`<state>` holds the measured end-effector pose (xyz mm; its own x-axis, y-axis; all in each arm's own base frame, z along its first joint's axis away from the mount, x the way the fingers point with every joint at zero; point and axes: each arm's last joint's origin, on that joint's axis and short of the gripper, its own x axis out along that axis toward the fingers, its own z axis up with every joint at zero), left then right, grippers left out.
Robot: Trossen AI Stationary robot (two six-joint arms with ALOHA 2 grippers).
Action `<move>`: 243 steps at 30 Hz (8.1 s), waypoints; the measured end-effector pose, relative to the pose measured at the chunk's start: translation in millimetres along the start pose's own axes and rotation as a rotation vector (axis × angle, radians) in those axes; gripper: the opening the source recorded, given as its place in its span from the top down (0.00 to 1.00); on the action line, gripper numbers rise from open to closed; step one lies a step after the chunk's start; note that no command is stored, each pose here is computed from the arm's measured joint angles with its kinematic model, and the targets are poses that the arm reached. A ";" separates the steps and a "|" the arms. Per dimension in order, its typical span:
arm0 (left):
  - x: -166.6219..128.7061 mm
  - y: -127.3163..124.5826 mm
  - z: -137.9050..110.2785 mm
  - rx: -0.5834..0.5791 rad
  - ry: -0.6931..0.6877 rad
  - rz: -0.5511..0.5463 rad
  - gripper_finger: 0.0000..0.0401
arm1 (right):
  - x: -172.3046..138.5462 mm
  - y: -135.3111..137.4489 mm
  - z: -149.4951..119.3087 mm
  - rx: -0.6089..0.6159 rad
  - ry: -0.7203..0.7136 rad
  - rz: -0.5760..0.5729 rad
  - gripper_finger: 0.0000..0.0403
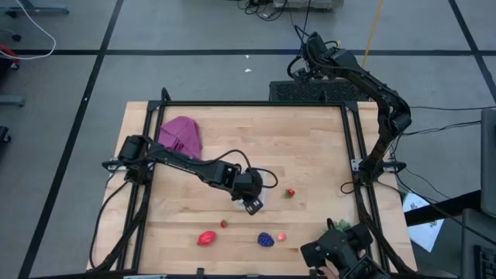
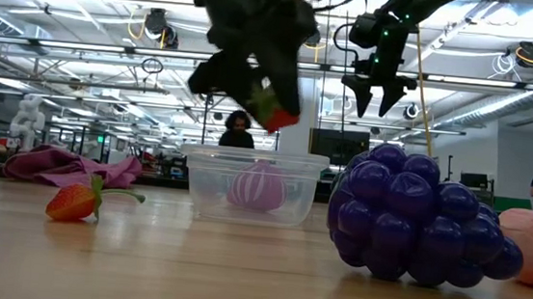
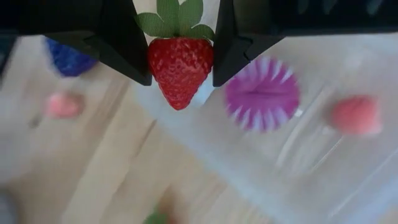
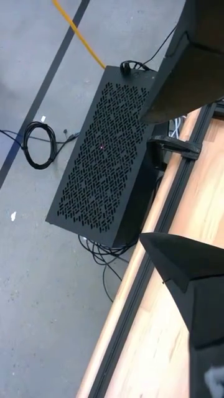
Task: Pick and placing Produce into tupperware
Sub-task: Put the top left strawberry into the transparent bin, then put the bottom strawberry into the transparent bin
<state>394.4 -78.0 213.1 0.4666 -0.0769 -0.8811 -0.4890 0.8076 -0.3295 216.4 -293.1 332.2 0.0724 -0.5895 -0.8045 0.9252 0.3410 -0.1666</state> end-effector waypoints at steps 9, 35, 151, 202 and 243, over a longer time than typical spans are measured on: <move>15.7 5.7 4.0 0.016 0.005 0.014 0.60 | -0.1 0.5 3.2 -0.003 -0.032 0.005 0.27; 27.3 2.9 0.5 0.004 0.035 -0.012 0.60 | -0.2 1.0 6.6 -0.014 -0.066 0.010 0.27; -71.3 -38.4 -93.2 -0.178 0.010 0.187 0.47 | -0.4 1.5 1.8 -0.016 -0.020 0.005 0.27; 40.8 -37.7 -125.7 -0.008 0.323 0.272 0.47 | -1.9 6.0 -0.3 -0.030 -0.009 0.011 0.27; 35.3 -33.3 -116.2 -0.024 0.334 0.264 0.72 | -2.5 7.9 -0.5 -0.034 -0.011 0.015 0.27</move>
<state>341.5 -175.6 153.6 0.0610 -0.0573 -0.9965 -0.5784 0.8116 -0.0821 223.3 -288.6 332.6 0.0900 -0.5919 -0.8009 0.9107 0.3744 -0.1744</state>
